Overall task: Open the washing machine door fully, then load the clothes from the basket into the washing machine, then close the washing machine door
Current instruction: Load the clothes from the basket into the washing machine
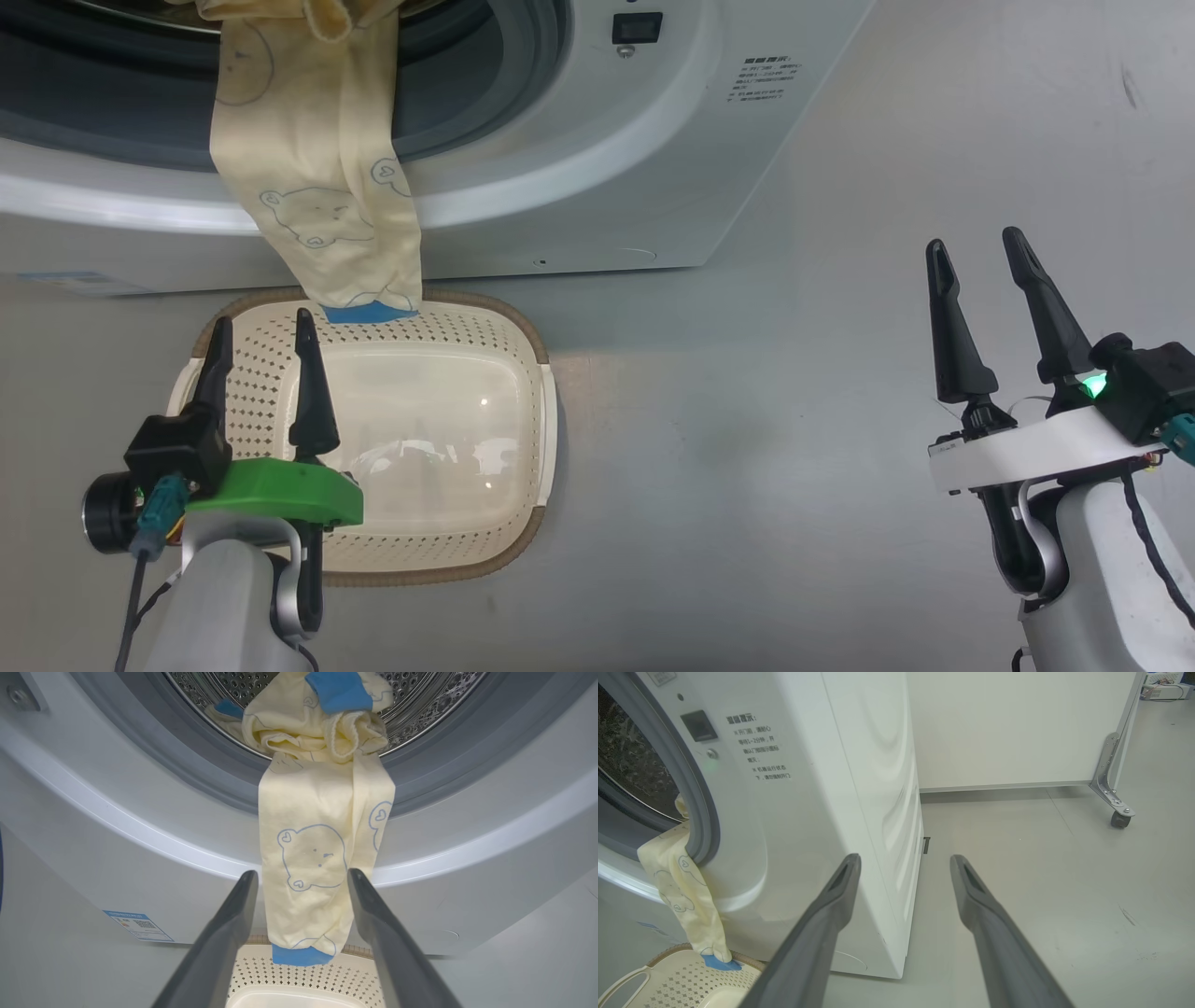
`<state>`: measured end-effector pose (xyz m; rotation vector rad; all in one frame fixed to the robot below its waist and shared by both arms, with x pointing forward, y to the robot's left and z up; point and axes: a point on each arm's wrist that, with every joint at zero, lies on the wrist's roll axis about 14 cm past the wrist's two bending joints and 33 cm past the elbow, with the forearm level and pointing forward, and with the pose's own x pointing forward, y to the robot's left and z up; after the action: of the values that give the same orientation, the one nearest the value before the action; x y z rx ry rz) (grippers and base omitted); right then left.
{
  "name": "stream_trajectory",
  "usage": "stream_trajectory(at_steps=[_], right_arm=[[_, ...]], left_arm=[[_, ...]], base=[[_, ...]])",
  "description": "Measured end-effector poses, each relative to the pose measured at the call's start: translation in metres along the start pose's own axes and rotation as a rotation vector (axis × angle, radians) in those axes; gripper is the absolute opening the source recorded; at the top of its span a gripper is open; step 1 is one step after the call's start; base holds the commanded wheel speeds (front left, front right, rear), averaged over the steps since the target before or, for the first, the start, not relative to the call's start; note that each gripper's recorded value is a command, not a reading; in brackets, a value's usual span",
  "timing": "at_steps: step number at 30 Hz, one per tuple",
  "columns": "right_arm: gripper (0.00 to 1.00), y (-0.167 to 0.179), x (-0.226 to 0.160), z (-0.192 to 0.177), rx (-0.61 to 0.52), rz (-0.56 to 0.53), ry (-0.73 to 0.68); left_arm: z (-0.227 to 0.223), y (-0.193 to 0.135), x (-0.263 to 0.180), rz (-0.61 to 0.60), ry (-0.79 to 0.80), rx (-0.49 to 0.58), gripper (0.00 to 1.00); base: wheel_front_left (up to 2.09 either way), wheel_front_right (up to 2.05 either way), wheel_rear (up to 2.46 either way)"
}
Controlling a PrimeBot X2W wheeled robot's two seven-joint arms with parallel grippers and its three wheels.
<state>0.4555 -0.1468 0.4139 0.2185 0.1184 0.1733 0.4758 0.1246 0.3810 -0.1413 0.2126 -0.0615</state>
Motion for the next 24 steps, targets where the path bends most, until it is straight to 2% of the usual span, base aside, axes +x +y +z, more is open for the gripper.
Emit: stream_trajectory(at_steps=[24], right_arm=[[1.0,-0.0036,-0.0046,-0.0004,-0.002,-0.014,0.005]], left_arm=[[-0.0034,-0.0039,0.0027,-0.003,0.003,-0.007,1.0]], base=[[0.0,0.0,0.0]])
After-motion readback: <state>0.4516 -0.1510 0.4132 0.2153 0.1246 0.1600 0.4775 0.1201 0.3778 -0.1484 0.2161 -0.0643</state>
